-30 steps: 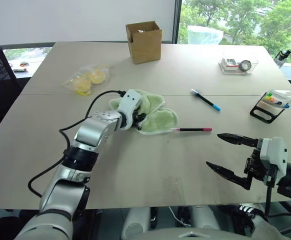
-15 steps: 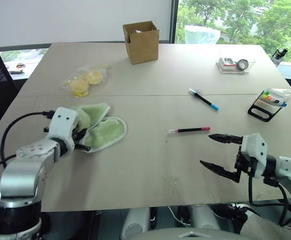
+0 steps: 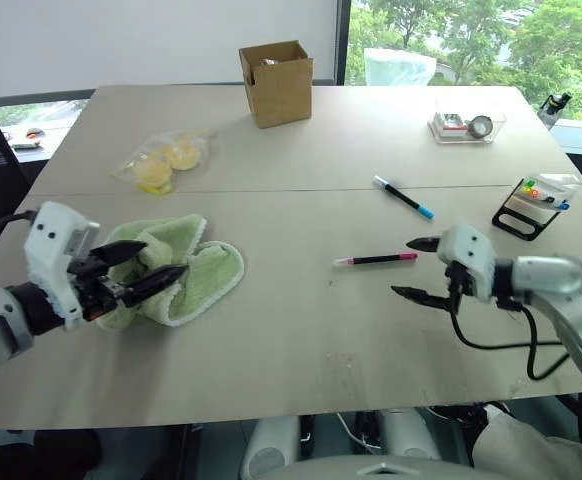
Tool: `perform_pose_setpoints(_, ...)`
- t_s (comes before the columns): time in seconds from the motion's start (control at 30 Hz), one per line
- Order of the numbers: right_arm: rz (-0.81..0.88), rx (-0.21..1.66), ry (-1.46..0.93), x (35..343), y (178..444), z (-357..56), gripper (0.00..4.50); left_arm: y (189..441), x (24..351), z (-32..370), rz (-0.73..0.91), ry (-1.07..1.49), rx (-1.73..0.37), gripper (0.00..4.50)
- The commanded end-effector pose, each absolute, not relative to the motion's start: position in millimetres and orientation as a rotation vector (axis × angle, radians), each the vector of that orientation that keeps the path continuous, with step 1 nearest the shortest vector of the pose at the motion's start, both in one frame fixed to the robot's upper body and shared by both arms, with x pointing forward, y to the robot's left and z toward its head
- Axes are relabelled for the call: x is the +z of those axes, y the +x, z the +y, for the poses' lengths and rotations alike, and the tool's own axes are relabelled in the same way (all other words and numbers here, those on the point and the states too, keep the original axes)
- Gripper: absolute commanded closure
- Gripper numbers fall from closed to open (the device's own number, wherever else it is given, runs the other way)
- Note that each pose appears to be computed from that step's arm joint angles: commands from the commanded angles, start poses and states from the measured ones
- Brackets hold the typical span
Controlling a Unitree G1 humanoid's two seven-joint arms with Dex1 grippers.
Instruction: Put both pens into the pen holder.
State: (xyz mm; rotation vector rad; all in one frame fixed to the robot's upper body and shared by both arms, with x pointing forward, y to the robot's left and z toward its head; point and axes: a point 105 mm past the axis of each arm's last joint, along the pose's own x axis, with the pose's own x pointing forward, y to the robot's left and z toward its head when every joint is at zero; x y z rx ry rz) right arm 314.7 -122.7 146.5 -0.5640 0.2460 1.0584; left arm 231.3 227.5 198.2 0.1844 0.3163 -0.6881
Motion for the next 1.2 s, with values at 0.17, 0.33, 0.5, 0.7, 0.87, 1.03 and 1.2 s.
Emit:
perform_pose_setpoints(0.17, 0.423, 1.156, -0.648, 150, 329, -87, 0.0, 218, 192, 153, 0.149, 0.185, -0.953, 0.1)
perform_pose_setpoints(0.33, 0.537, 1.193, -0.712, 143, 330, -72, 0.0, 202, 187, 145, 0.14, 0.208, -1.051, 0.1)
perform_pose_setpoints(0.5, 0.588, 1.202, -0.748, 142, 336, -62, 0.0, 187, 178, 148, 0.183, 0.261, -1.089, 0.1)
perform_pose_setpoints(0.7, 0.61, 1.141, -0.767, 139, 348, -48, 0.0, 177, 171, 153, 0.2, 0.269, -1.095, 0.1)
perform_pose_setpoints(0.87, 0.658, 1.106, -0.951, 118, 352, -58, 1.29, 174, 167, 158, 0.206, 0.275, -1.087, 0.0)
perform_pose_setpoints(1.03, 0.656, 1.117, -1.066, 109, 353, -64, 3.58, 175, 166, 159, 0.199, 0.283, -1.083, 0.0)
perform_pose_setpoints(1.2, 0.597, 1.092, -1.119, 111, 359, -67, 4.49, 176, 164, 160, 0.198, 0.283, -1.079, 0.0)
